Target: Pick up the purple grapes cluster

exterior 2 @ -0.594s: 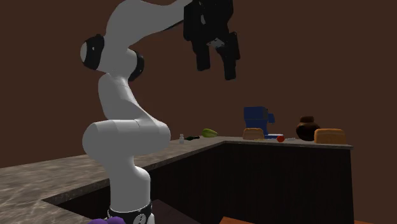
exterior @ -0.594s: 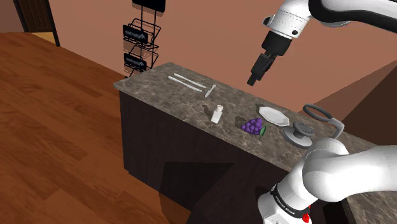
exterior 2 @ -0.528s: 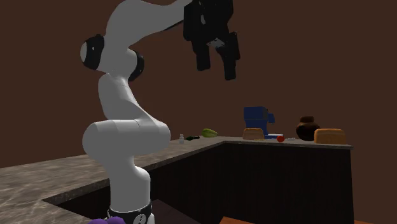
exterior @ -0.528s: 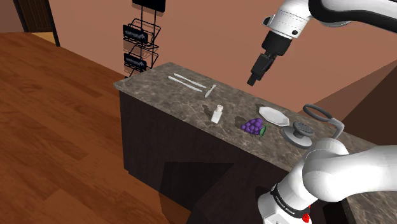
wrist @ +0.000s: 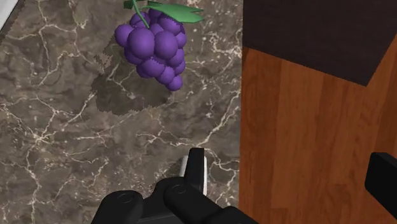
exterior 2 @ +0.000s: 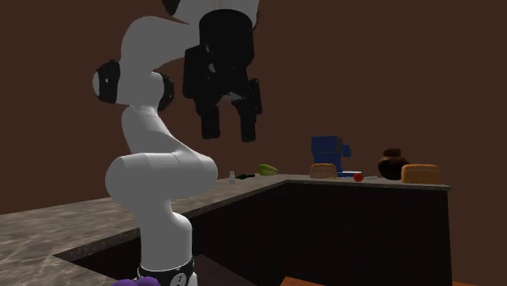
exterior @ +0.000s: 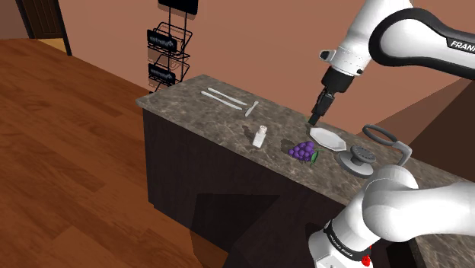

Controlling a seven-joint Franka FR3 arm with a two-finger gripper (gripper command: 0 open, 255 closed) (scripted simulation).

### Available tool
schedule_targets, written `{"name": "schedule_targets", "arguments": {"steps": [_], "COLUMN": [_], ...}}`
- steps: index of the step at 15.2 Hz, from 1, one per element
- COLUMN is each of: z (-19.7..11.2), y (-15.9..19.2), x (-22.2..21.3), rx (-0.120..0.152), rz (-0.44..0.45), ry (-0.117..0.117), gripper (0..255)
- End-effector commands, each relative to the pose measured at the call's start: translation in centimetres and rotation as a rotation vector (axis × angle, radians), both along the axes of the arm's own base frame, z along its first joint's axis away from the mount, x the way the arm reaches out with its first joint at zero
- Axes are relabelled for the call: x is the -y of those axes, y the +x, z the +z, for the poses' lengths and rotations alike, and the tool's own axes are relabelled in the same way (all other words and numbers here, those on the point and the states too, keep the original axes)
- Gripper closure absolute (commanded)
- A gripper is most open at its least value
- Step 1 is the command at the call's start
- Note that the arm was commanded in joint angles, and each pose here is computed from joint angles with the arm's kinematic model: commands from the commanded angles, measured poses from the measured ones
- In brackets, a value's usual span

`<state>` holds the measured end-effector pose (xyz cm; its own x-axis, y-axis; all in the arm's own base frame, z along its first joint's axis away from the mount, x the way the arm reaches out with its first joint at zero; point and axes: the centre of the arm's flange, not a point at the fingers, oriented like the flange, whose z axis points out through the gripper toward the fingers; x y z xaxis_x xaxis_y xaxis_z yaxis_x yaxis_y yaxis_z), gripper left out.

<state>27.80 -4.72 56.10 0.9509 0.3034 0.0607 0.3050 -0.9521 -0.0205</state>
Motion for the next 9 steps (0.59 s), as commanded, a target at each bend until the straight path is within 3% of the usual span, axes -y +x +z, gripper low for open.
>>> {"name": "schedule_targets", "arguments": {"steps": [1, 9], "z": [-1.7, -8.8], "y": [-1.1, -4.0], "x": [1.5, 8.5], "rx": [-0.004, -0.018], "rz": [0.057, 0.268], "ry": [-0.004, -0.019], "gripper": [0, 0]}}
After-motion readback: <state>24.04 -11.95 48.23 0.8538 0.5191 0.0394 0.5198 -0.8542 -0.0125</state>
